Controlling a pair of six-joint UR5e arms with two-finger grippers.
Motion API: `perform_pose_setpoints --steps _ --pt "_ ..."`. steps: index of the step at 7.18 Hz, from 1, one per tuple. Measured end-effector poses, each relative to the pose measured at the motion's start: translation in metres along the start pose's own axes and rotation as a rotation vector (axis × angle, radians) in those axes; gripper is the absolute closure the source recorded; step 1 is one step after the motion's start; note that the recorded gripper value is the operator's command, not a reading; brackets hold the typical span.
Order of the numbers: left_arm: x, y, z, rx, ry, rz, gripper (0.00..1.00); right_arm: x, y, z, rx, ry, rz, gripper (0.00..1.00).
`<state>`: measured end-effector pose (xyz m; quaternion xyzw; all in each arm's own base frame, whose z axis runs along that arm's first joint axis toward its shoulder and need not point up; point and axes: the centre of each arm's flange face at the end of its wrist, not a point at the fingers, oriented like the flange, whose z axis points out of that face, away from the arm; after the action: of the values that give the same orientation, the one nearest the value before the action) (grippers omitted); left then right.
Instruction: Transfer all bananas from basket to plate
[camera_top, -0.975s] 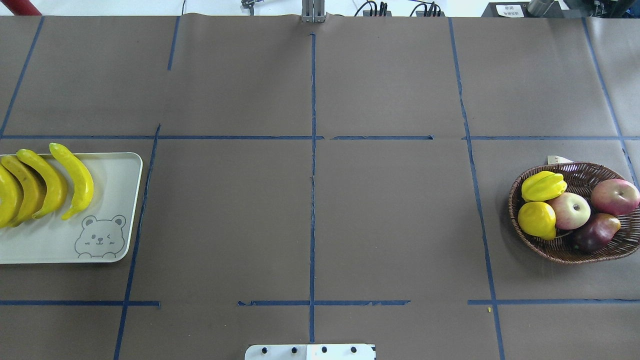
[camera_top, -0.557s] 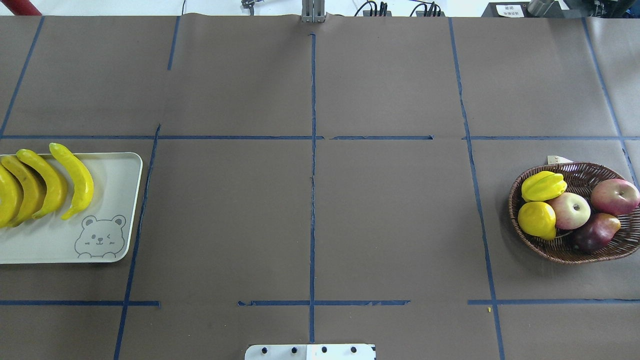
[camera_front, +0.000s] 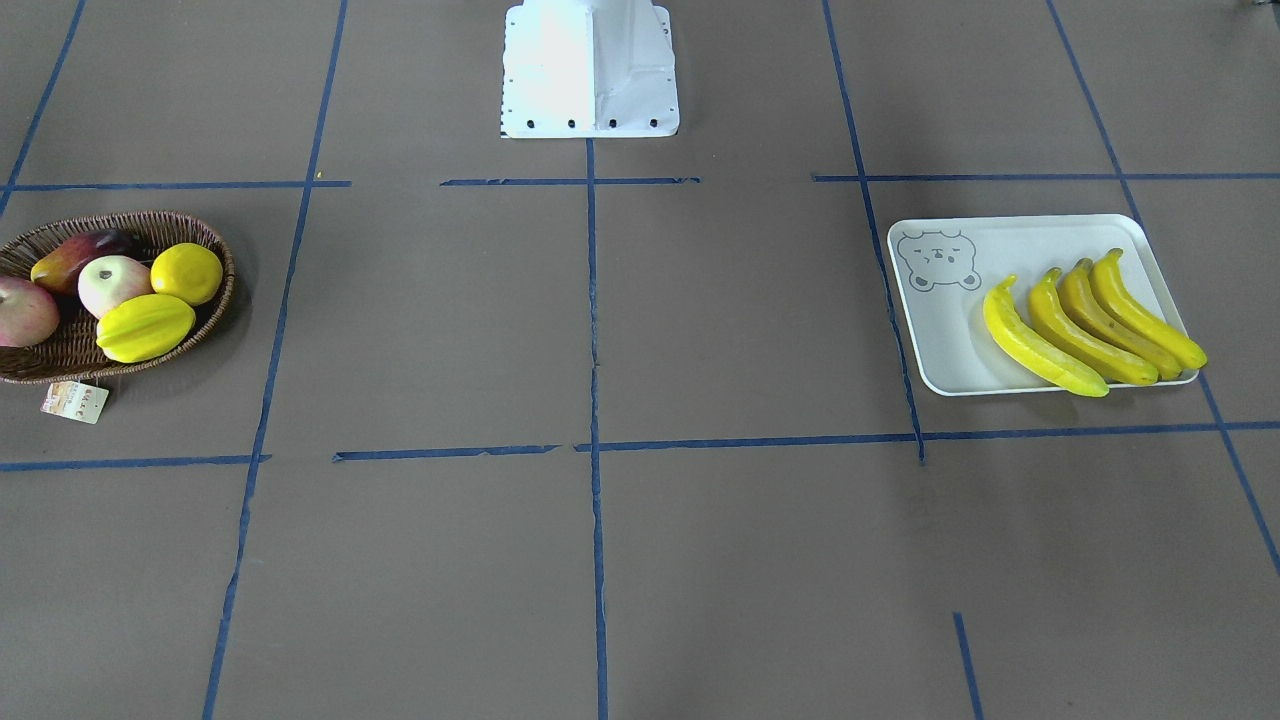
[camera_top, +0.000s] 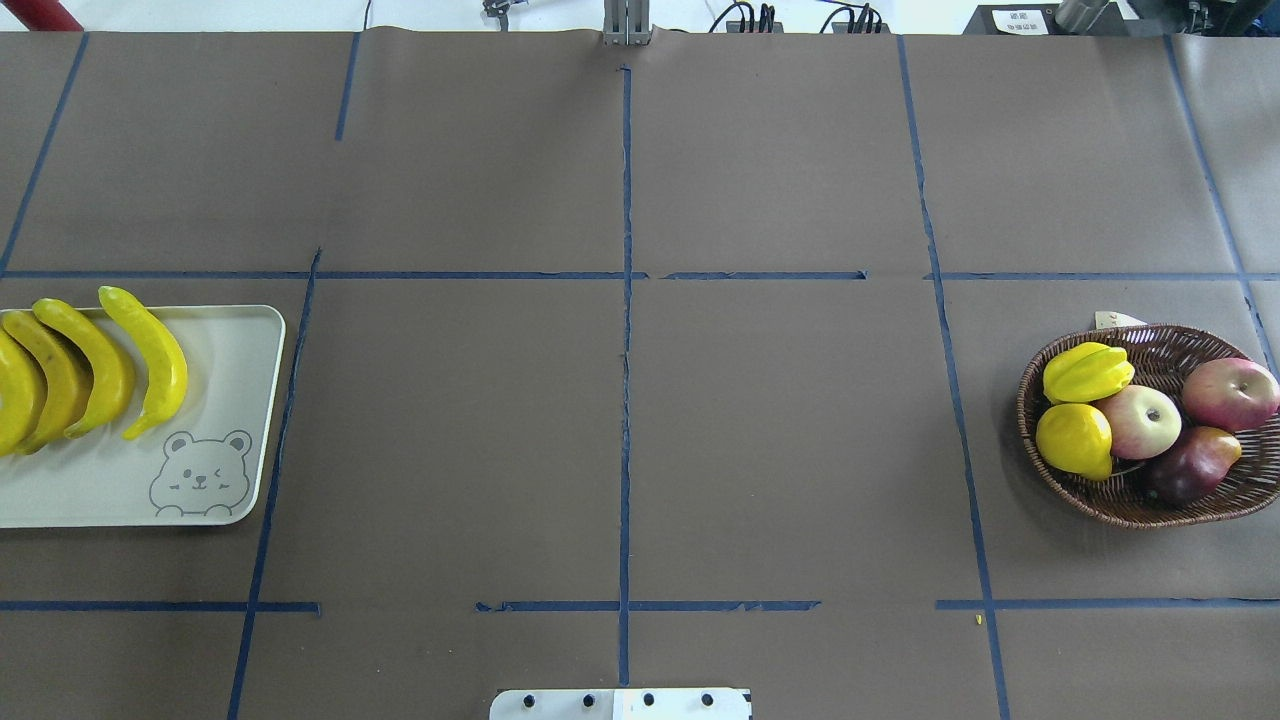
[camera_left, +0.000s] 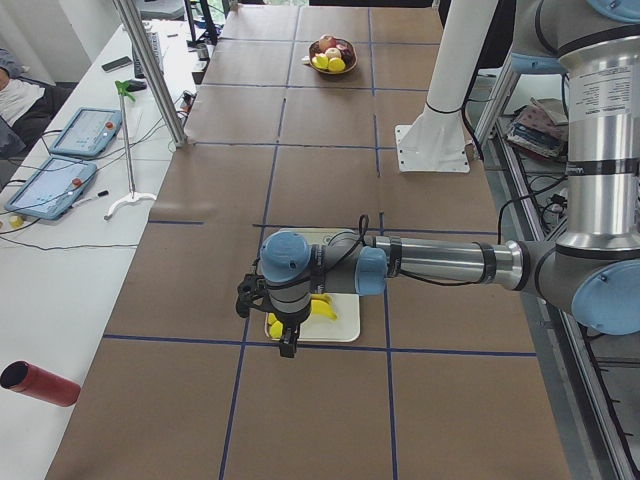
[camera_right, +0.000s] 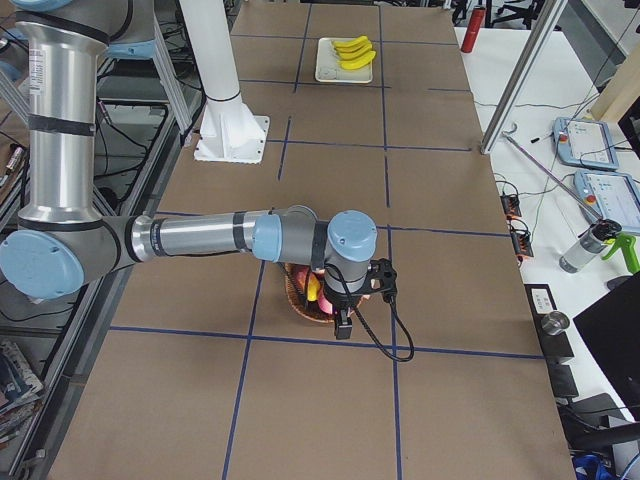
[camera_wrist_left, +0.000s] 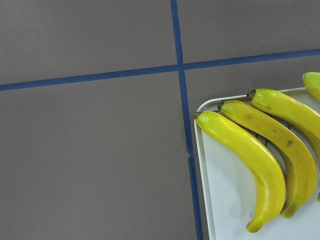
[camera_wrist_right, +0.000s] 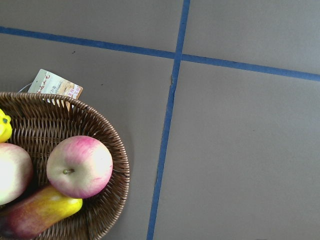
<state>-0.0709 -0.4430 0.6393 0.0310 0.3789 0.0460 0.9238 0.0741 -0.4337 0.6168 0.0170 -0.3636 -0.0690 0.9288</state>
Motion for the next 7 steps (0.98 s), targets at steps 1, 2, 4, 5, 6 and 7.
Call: perform_pose_setpoints --steps 1,2,4,5,6,7 --pt "-0.0012 0.0029 0.0009 -0.002 0.000 -0.002 0.01 0.0011 0.0048 0.0030 0.015 0.002 0.009 0.00" --pt "-0.0020 0.0062 0.0020 -0.004 0.000 -0.003 0.01 0.0016 0.0070 0.0044 0.020 0.002 0.018 0.00" --pt "-0.0002 0.0084 0.0012 -0.003 -0.001 0.001 0.01 -0.0003 0.0069 0.0055 0.023 0.000 0.028 0.00" --pt "0.0005 0.0084 0.0007 -0.002 -0.001 0.002 0.01 -0.0022 0.0063 0.0062 0.021 -0.002 0.026 0.00" --pt "0.0006 0.0087 0.0006 -0.002 -0.001 0.002 0.01 -0.0034 0.0059 0.0064 0.021 -0.004 0.024 0.00" --pt "0.0007 0.0090 0.0007 -0.003 -0.001 0.002 0.01 -0.0041 0.0057 0.0066 0.021 -0.005 0.023 0.00"
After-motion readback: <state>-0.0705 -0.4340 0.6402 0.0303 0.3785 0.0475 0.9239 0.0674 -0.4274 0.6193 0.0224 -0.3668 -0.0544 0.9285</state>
